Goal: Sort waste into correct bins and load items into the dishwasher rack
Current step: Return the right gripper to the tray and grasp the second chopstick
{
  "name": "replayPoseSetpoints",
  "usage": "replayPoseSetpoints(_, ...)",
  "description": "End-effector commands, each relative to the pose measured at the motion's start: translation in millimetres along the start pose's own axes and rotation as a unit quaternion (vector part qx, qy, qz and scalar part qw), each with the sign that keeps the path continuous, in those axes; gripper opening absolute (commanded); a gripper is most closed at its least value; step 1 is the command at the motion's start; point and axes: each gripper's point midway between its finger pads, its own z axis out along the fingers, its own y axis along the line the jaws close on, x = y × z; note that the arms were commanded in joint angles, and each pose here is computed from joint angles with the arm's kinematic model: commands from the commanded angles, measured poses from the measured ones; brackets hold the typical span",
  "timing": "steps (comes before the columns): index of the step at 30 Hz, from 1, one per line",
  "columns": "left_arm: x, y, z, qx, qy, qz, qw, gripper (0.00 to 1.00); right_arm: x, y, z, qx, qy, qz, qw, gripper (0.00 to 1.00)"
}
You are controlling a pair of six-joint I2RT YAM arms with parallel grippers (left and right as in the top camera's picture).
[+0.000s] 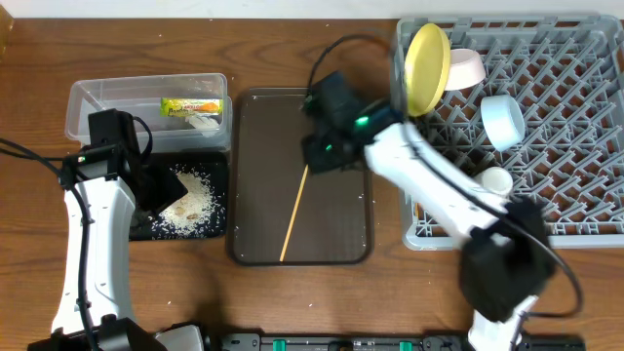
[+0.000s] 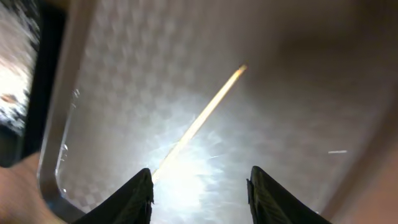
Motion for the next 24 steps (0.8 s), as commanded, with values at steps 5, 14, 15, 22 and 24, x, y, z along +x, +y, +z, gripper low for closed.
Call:
replayPoseSetpoints(5,-2.6,0.9,-3.0,0.000,-0.005,-0.007,1.000,0.70,46.0,30.3,58.1,0.016,0.078,0.046,0.996,0.48)
replayPoseSetpoints(14,-2.6,0.9,-3.0,0.000,-0.005,-0.007,1.000,0.69,76.6,14.7,85.4,0.070,0.128,0.082,0.986,0.34)
replayPoseSetpoints(15,-2.6,0.9,-3.0,0.000,-0.005,-0.007,1.000,0.69,76.4,10.2,84.8,0.080,0.126,0.081,0.985,0.29)
replayPoseSetpoints(22,-2.5,1.0,-3.0,0.000,-0.005,-0.007,1.000,0.69,66.4,-8.6,76.6,0.093,0.118,0.091,0.984,0.01)
replayPoseSetpoints(24,-2.5,0.9,-3.0,0.000,-0.005,-0.007,1.000,0.69,56.5,-14.6,67.4,0.088,0.107,0.084,0.987,0.01)
